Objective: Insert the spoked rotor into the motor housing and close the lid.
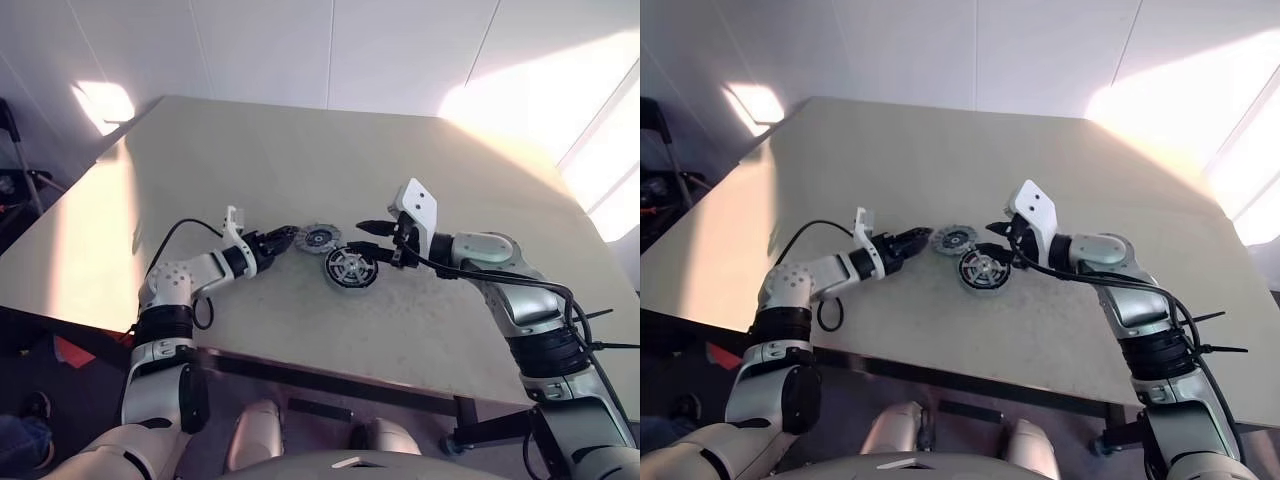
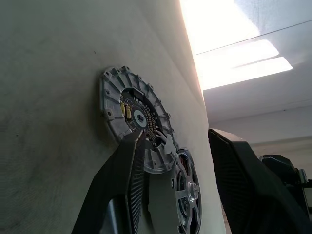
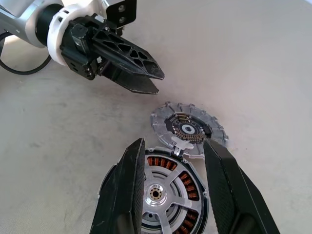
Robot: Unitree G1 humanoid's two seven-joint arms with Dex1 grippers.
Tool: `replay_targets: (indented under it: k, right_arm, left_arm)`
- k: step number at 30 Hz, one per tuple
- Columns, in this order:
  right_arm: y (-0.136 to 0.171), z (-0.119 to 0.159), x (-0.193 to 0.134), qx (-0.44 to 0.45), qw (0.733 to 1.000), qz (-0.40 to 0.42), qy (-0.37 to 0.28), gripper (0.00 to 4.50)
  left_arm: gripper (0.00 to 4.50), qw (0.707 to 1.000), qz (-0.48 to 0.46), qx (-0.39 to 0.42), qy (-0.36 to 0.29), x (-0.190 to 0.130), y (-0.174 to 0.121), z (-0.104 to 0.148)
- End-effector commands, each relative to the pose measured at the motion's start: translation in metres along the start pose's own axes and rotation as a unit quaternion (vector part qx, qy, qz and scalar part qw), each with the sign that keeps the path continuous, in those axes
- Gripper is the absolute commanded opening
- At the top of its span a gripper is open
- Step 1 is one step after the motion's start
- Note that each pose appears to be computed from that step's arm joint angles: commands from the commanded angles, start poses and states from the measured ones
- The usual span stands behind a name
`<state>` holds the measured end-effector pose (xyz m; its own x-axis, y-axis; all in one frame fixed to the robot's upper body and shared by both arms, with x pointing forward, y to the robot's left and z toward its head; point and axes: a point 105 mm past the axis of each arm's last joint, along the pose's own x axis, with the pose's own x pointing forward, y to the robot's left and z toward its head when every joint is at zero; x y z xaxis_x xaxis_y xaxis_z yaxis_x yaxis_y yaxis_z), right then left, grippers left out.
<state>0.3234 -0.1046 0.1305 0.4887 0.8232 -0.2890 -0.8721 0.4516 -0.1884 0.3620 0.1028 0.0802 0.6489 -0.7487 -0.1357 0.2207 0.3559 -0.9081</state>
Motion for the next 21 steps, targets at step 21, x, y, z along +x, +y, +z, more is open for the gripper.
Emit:
replay_targets:
  k: [21]
  right_arm:
    - [-0.026, 0.023, -0.017, -0.12, 0.993, -0.001, 0.018, 2.08]
  left_arm:
    - [2.2, 1.0, -0.001, 0.017, -0.017, -0.001, 0.001, 0.01]
